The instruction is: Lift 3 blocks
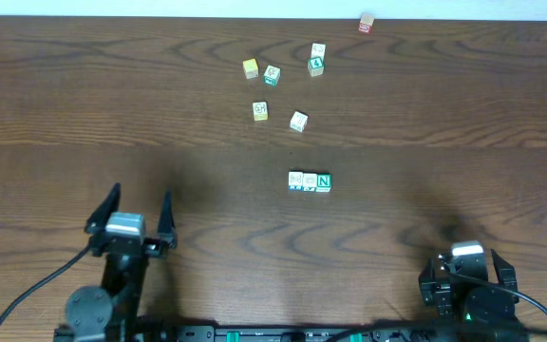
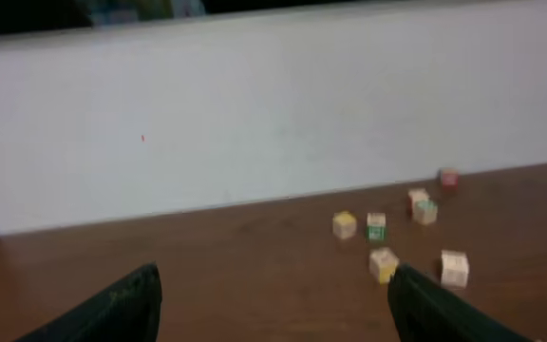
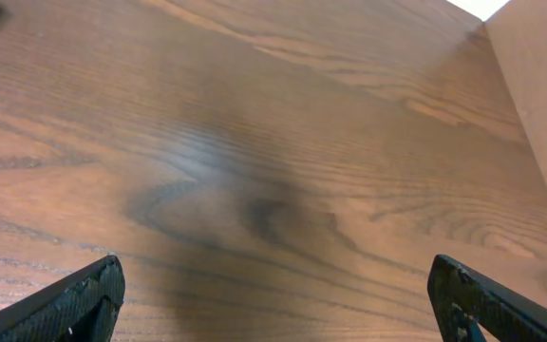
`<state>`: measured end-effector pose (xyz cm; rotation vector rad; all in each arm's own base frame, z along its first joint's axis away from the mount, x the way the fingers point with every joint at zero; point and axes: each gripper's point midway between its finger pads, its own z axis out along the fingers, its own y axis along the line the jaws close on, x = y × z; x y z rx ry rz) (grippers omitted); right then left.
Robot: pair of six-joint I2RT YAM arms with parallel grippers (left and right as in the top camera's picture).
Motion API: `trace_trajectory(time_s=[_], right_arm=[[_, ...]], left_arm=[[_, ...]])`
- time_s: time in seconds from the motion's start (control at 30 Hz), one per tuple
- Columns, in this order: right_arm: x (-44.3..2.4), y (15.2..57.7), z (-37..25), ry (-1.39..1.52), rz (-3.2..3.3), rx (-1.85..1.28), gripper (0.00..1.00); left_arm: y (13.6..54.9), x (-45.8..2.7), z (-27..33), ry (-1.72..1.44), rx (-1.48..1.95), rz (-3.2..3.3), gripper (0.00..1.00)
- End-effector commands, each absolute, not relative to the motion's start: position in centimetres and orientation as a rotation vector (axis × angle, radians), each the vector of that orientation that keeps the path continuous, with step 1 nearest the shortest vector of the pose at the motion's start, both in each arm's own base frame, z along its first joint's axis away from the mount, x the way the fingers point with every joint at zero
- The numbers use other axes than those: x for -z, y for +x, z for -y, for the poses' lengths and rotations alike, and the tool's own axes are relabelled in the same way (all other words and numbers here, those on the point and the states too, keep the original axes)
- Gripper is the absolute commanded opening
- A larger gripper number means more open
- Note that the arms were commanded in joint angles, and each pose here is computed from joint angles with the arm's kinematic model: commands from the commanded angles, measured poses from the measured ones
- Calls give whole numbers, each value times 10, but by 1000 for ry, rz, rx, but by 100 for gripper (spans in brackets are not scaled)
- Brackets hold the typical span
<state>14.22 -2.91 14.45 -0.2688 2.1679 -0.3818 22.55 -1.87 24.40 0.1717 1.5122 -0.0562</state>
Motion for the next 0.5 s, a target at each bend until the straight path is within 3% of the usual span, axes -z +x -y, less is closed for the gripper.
trace_trajectory(time_s=[0.0, 0.37, 0.47], right_arm=[[-146, 142, 32, -260, -2165, 402, 99], [-146, 142, 32, -261, -2165, 401, 99], [-146, 142, 32, -261, -2165, 401, 99]], left_arm=[[232, -225, 17, 167, 38, -1504, 77], [245, -140, -2, -12, 22, -1707, 77], [244, -137, -9, -75, 9, -1721, 77]])
